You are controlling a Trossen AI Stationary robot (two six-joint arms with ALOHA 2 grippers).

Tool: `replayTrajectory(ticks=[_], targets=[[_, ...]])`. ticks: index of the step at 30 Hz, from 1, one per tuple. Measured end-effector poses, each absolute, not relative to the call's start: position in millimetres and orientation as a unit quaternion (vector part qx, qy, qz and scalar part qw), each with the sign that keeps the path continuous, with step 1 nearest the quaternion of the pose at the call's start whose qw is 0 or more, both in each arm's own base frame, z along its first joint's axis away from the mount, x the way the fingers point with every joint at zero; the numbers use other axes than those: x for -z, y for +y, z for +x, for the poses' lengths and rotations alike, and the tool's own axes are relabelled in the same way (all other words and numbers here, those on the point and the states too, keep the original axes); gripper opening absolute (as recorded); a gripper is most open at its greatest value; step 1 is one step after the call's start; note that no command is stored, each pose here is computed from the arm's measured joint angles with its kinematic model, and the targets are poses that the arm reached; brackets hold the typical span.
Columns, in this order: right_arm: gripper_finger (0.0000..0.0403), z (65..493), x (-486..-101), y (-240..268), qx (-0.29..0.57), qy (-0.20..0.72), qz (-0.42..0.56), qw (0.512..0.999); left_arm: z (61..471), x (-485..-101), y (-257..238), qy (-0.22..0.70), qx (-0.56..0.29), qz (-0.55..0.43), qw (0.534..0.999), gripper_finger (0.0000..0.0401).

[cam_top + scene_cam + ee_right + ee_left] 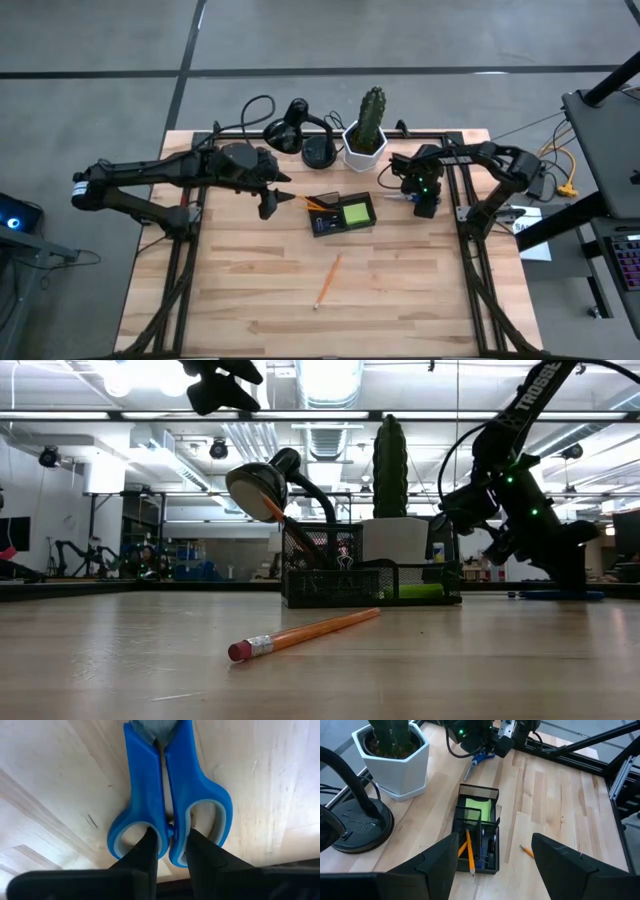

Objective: Pick and place office supplies into organizer
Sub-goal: Put the blue scissors into the desk organizer

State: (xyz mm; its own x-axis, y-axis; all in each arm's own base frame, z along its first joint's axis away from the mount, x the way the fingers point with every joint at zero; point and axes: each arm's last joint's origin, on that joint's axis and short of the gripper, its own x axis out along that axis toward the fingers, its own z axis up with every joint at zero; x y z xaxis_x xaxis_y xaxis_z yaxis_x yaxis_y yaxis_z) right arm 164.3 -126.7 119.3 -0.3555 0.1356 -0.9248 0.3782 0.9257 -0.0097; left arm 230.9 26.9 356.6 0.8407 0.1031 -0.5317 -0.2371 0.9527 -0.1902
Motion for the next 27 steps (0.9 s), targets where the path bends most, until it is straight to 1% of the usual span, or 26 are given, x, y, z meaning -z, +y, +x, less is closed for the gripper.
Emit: replayTrajectory(ticks=[5, 16, 21, 27], targets=[[0.0062, 166.1, -128.0, -127.5, 0.114, 0.806, 0.165, 0.557, 230.9, -356.6, 26.9, 0.268, -0.090, -0.125, 0.951, 0.0235], [0.0062, 168.4, -171.7, -119.7, 0.152, 0.739, 0.221, 0.618, 230.9, -356.6, 27.1, 0.267, -0.091, -0.125, 0.951, 0.0235], [0.0062, 177.9, -204.1, -112.9, 0.166, 0.697, 0.215, 0.664, 230.9, -356.6, 27.1, 0.267, -0.091, -0.125, 0.951, 0.0235], [0.0062, 192.1, -249.6, -99.0, 0.168, 0.625, 0.187, 0.739, 230.9, -356.6, 27.1, 0.267, -0.091, -0.125, 0.951, 0.0235]])
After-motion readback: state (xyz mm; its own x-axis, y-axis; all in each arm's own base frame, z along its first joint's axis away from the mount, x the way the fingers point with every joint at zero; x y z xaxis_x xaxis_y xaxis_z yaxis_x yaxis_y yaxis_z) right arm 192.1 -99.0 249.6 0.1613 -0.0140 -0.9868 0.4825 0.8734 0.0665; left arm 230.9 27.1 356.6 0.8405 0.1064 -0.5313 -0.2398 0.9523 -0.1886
